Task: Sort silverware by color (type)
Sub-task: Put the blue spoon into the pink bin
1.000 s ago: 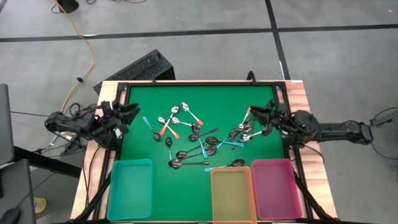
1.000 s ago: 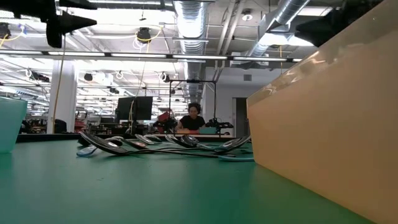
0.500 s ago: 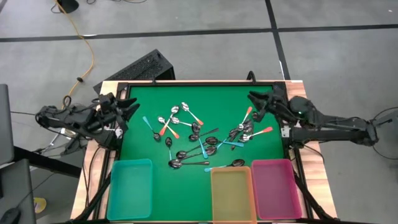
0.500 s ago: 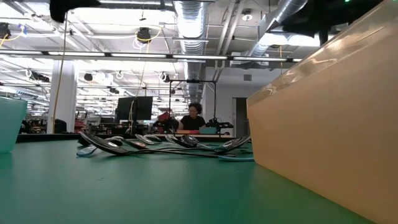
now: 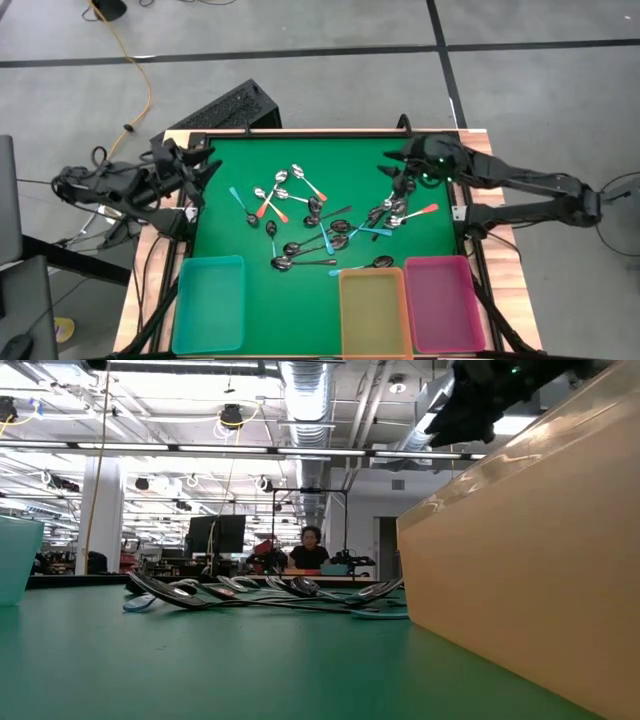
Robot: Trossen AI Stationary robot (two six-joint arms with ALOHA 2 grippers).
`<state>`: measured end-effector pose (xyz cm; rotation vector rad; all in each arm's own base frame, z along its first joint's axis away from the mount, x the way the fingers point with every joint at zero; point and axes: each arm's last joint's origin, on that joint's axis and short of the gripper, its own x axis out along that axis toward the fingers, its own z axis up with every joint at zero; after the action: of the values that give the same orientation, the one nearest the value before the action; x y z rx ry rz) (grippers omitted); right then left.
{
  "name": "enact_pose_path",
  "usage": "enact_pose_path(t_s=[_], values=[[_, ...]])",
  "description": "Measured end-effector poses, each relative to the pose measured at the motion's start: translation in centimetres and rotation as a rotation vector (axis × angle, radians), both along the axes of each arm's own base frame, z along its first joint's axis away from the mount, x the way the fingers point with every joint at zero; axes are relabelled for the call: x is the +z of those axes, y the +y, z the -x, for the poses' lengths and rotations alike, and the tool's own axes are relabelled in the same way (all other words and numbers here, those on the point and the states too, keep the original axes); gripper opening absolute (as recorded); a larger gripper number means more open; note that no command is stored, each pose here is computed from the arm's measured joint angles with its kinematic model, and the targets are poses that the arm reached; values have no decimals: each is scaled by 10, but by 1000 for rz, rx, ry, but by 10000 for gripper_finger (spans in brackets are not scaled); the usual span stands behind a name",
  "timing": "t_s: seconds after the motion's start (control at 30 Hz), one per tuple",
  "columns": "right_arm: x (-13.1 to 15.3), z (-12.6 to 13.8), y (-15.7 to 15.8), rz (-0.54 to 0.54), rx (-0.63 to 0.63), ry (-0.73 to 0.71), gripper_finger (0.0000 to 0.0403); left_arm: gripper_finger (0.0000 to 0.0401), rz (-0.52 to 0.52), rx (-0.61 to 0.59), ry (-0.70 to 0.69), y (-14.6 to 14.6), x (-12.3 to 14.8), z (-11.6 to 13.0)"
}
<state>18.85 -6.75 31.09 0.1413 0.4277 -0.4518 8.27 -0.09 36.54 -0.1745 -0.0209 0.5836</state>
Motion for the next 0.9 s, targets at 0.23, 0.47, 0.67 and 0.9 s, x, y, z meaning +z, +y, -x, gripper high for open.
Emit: enact_pose_path(t_s=[0.23,0.47,0.67,0.9], values=[[7,-21,-15,24,31,77,233,226,-39,-21,139,-4,6,-19],[-3,-29,-19,-40,34,241,233,242,56,-103,281,2,7,-34],[-13,-30,-18,-102,42,394,233,243,118,-113,387,15,6,-38],[-29,-35,-15,-179,91,513,233,243,186,-174,502,29,-7,-53]])
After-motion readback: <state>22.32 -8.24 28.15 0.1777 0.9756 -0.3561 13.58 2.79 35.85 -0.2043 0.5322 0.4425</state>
